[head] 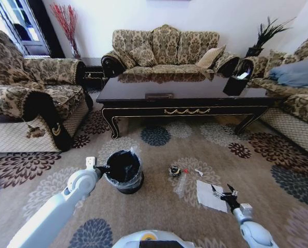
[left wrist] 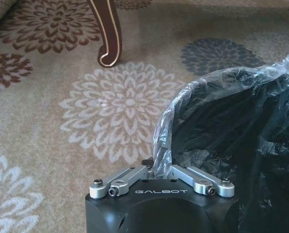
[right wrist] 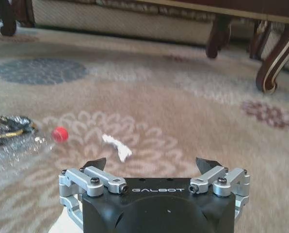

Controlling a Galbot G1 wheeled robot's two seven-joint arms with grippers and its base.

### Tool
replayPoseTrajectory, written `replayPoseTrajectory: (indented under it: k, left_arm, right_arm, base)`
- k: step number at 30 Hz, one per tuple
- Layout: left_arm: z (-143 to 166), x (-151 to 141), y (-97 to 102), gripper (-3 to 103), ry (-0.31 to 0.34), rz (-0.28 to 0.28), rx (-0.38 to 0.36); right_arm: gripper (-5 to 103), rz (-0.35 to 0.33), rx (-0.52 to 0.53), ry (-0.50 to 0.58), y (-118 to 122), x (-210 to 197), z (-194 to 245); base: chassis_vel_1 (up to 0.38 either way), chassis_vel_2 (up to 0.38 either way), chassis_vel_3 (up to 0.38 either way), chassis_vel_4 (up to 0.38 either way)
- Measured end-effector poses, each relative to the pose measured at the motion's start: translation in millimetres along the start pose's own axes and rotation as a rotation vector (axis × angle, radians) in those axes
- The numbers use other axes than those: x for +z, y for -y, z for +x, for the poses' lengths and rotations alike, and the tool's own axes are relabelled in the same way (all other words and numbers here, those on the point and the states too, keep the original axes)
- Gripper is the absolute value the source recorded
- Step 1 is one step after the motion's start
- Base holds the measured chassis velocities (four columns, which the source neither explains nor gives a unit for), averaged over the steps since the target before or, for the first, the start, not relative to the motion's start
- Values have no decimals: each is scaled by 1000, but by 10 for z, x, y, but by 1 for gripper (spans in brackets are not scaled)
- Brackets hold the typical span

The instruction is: Move to the front of the table and pick up the trash from the floor, then place it into the trash bin.

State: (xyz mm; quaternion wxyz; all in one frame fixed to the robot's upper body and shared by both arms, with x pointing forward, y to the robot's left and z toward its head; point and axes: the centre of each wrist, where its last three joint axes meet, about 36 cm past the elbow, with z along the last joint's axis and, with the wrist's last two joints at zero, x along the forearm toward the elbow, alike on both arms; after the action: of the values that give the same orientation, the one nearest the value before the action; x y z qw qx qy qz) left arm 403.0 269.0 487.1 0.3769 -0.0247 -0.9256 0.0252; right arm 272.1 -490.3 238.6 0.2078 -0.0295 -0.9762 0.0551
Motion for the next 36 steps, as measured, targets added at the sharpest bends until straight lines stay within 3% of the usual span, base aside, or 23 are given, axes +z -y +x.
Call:
replayPoseTrajectory:
  k: [16,29,33,35,36]
  left_arm:
    - [-33,179,153,2,-28,-46,3]
    - [-10,180,125,2,-23,-66,-6]
    - [23,125,75,2,-18,-71,-10]
    - [27,116,70,2,-17,-71,-11]
    - [37,99,59,2,-12,-70,-13]
  right_arm:
    - [100,73,-29,-178,188,404,-201]
    - [102,57,-73,-199,79,516,-261]
    - [89,49,-76,-215,57,565,-296]
    - [89,48,-76,-217,59,570,-299]
    - [78,49,-83,-222,66,583,-301]
  base:
    - [0,0,0,0]
    - [0,0,0,0]
    - [0,0,0,0]
    - [0,0,0,0]
    - [0,0,0,0]
